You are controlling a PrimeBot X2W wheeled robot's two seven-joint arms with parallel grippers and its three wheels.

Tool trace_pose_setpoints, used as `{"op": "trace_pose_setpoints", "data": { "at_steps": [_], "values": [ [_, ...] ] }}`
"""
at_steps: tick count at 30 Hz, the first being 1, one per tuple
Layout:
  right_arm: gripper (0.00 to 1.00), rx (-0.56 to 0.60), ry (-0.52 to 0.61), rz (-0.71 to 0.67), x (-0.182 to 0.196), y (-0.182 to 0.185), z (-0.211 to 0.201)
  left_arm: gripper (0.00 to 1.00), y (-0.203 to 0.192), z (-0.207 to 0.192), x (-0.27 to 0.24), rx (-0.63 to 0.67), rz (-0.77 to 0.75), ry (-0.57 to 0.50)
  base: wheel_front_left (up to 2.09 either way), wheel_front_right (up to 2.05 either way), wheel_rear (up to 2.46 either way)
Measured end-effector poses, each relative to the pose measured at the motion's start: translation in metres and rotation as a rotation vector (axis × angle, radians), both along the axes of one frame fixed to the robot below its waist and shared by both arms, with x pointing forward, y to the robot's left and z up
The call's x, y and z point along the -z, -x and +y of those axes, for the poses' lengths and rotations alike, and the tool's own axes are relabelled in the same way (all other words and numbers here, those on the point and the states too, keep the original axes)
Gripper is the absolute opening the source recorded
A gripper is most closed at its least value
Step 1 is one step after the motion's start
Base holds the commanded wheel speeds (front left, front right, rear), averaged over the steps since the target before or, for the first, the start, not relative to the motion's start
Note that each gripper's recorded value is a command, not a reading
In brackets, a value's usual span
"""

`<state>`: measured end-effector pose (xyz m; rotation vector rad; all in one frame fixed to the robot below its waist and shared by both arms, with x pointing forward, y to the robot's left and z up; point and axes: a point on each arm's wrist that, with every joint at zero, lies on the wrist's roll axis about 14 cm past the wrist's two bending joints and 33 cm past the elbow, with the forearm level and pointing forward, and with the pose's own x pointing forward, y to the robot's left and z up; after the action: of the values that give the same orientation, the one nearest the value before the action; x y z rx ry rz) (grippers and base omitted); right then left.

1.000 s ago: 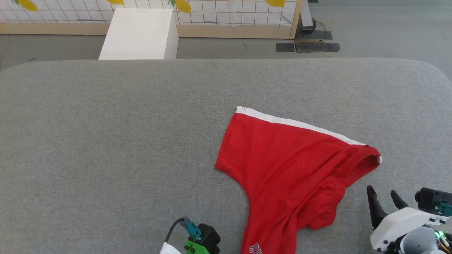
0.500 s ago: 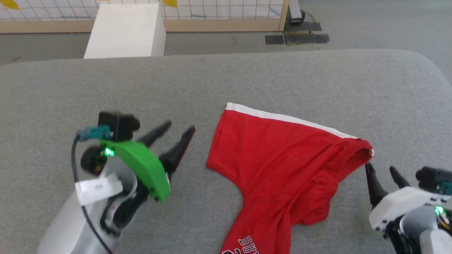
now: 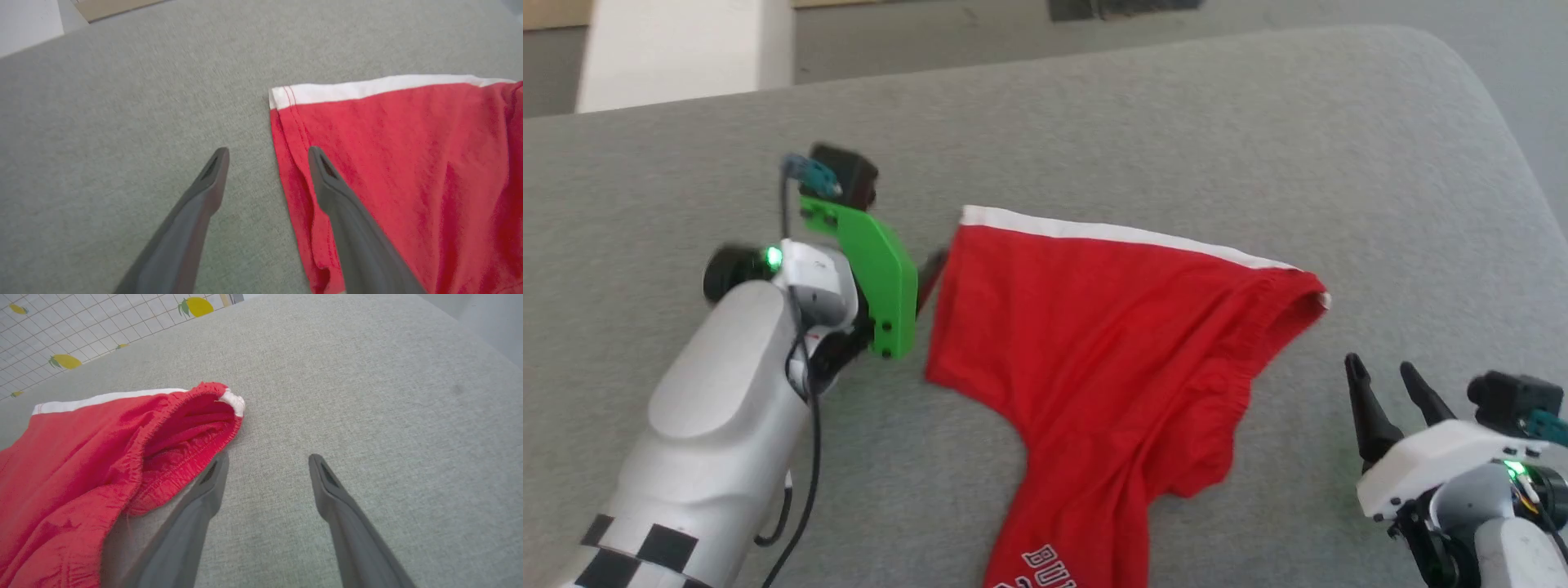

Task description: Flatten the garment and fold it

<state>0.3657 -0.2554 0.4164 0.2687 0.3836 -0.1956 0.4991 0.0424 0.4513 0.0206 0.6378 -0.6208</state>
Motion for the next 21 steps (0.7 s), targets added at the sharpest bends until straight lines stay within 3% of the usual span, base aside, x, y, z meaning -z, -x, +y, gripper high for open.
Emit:
{"op": "trace_pose_setpoints", "data": {
  "at_steps": [4, 9, 10, 11, 12, 21],
  "values": [
    [1.0, 0.083, 0.015, 0.04, 0.013, 0.023, -0.024, 1.0, 0.024, -0.011, 0.051, 0.056, 0.253, -0.096, 0.0, 0.0, 0.0],
    [1.0, 0.137, 0.03, 0.074, 0.021, 0.038, -0.039, 1.0, 0.034, -0.025, 0.065, 0.112, 0.36, -0.098, 0.0, 0.0, 0.0],
    [1.0, 0.14, 0.031, 0.079, 0.023, 0.039, -0.04, 0.31, 0.035, -0.027, 0.065, 0.121, 0.371, -0.094, 0.0, 0.0, 0.0],
    [1.0, 0.141, 0.03, 0.083, 0.024, 0.039, -0.04, 0.04, 0.037, -0.028, 0.066, 0.13, 0.382, -0.094, 0.0, 0.0, 0.0],
    [1.0, 0.137, 0.03, 0.084, 0.025, 0.038, -0.039, 0.0, 0.039, -0.029, 0.065, 0.137, 0.388, -0.095, 0.0, 0.0, 0.0],
    [1.0, 0.07, 0.022, 0.077, 0.025, 0.024, -0.02, 0.0, 0.041, -0.01, 0.049, 0.021, 0.343, 0.008, 0.0, 0.0, 0.0]
  ]
}}
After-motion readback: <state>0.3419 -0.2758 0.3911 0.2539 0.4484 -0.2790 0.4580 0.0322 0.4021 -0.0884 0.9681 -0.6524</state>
